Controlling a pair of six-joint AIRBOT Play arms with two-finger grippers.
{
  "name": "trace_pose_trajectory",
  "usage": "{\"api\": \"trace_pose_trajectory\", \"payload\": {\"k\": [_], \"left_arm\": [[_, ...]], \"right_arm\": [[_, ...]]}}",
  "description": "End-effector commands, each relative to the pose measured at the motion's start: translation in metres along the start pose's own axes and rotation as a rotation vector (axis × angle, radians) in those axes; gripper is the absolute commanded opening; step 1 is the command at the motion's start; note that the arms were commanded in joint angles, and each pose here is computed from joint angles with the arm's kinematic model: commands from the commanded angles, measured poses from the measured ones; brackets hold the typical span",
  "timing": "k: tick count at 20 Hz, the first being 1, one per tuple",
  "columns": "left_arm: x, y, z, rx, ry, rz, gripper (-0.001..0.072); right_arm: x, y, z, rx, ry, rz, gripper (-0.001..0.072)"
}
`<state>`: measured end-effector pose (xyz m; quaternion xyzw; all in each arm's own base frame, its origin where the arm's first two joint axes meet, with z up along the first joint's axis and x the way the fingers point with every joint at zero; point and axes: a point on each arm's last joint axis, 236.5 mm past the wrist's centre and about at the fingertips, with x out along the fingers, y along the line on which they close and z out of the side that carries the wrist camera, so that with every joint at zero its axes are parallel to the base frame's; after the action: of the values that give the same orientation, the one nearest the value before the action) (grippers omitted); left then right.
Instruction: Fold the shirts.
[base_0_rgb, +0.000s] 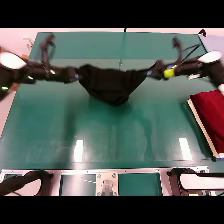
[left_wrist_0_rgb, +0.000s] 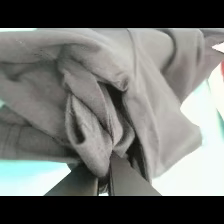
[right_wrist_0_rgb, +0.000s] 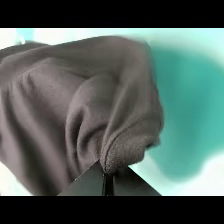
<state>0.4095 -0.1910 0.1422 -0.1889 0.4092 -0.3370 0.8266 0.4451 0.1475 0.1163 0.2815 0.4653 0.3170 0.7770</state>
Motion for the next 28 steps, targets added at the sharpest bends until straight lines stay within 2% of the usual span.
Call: {"api": "trace_pose_trajectory", "payload": {"k": [1,4,7,12,15,19,20,22,23,24,26,27,28], "left_arm": [[-0.070,-0.061,0.037,0.161,-0.121,-0.015,0.0026],[-0.093,-0.089,0.032,0.198,-0.119,-0.039,0.0026],[-0.086,-0.080,-0.011,0.145,0.051,-0.040,0.0026],[-0.034,-0.024,-0.087,-0.024,0.220,-0.016,0.0026],[0.012,0.004,-0.144,-0.099,0.260,0.006,0.0026],[0.045,0.038,-0.197,-0.166,0.248,0.092,0.0026],[0.047,0.045,-0.204,-0.181,0.249,0.108,0.0026],[0.047,0.054,-0.215,-0.189,0.258,0.133,0.0027],[0.046,0.057,-0.217,-0.180,0.264,0.142,0.0027],[0.046,0.057,-0.218,-0.174,0.270,0.145,0.0028],[0.045,0.057,-0.221,-0.167,0.285,0.146,0.0029],[0.044,0.058,-0.223,-0.161,0.291,0.148,0.0199],[0.044,0.059,-0.224,-0.154,0.300,0.153,0.0430]], "right_arm": [[-0.084,0.082,0.016,-0.226,-0.183,0.000,0.0013],[-0.131,0.121,0.004,-0.357,-0.278,-0.066,0.0013],[-0.137,0.114,-0.022,-0.371,-0.249,-0.154,0.0013],[-0.053,0.031,-0.124,-0.143,-0.011,-0.145,0.0013],[0.002,-0.038,-0.189,0.005,0.057,-0.211,0.0013],[0.028,-0.080,-0.235,0.096,0.120,-0.273,0.0014],[0.026,-0.086,-0.234,0.085,0.130,-0.291,0.0042],[0.009,-0.092,-0.219,0.043,0.136,-0.333,0.0342],[-0.002,-0.090,-0.206,0.045,0.129,-0.334,0.0470],[-0.015,-0.083,-0.192,0.066,0.115,-0.322,0.0517],[-0.029,-0.066,-0.170,0.085,0.091,-0.296,0.0517],[-0.026,-0.053,-0.167,0.079,0.092,-0.260,0.0517],[-0.019,-0.040,-0.171,0.072,0.108,-0.222,0.0517]]}}
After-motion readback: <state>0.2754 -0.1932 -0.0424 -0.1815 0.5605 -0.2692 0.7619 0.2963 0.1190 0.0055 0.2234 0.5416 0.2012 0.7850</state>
